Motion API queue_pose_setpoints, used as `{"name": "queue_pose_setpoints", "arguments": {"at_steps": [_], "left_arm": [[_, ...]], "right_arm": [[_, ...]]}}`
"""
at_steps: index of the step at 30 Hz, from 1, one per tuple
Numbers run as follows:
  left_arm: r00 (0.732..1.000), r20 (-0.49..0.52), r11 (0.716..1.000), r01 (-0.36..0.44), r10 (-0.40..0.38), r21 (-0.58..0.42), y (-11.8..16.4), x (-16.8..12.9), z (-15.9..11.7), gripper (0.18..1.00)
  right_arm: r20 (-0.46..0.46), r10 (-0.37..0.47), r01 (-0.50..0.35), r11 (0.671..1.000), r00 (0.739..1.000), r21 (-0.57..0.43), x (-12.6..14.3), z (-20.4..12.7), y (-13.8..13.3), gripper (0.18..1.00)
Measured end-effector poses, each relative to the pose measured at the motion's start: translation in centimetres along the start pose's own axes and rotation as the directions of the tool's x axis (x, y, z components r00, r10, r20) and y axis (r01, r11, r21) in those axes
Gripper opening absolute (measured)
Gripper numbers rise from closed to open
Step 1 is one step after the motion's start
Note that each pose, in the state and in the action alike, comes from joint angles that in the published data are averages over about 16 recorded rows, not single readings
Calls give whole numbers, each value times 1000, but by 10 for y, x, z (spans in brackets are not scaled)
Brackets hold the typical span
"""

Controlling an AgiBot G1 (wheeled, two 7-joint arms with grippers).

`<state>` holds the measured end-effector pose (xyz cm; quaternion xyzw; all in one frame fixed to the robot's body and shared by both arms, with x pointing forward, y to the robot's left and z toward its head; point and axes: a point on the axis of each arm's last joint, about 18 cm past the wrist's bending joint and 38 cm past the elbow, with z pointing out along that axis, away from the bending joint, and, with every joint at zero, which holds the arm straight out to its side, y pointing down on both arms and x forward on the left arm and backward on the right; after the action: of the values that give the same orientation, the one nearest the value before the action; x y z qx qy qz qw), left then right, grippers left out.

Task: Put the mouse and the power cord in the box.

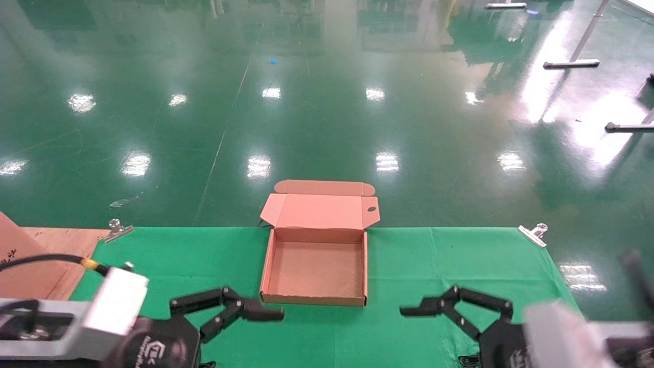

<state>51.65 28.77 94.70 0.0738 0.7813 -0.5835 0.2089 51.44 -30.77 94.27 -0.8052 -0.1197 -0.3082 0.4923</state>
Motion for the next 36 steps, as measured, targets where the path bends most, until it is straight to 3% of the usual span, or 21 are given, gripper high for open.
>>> {"name": "queue_pose_setpoints", "arguments": {"at_steps": [3, 6, 11, 16, 19, 24, 31, 36], "left_arm": [[1000, -1, 998, 11, -12, -69, 15, -8, 3, 1001], [1000, 7, 991, 26, -25, -135, 32, -17, 3, 1001], [999, 25, 965, 41, -35, -258, 64, -34, 2, 1001], [998, 45, 919, 48, -33, -391, 97, -53, 0, 1001], [999, 51, 875, 40, -17, -482, 115, -65, -3, 1001], [999, 42, 776, 7, 25, -630, 140, -84, -9, 1001], [997, 16, 651, -38, 77, -758, 163, -101, -11, 1001], [996, 5, 605, -53, 94, -795, 175, -106, -9, 1001]], "right_arm": [[21, -64, 66, 989, 998, -136, 4, 8, 21, 1001], [55, -125, 136, 953, 991, -273, 11, 16, 43, 1001], [130, -204, 242, 850, 970, -468, 28, 27, 76, 1001], [203, -246, 319, 733, 948, -601, 47, 37, 103, 1001], [237, -259, 351, 672, 936, -652, 59, 43, 118, 1001], [279, -265, 384, 597, 923, -705, 74, 53, 140, 1001], [309, -251, 398, 540, 917, -742, 87, 61, 166, 1001], [312, -237, 392, 530, 920, -752, 91, 62, 178, 1001]]}}
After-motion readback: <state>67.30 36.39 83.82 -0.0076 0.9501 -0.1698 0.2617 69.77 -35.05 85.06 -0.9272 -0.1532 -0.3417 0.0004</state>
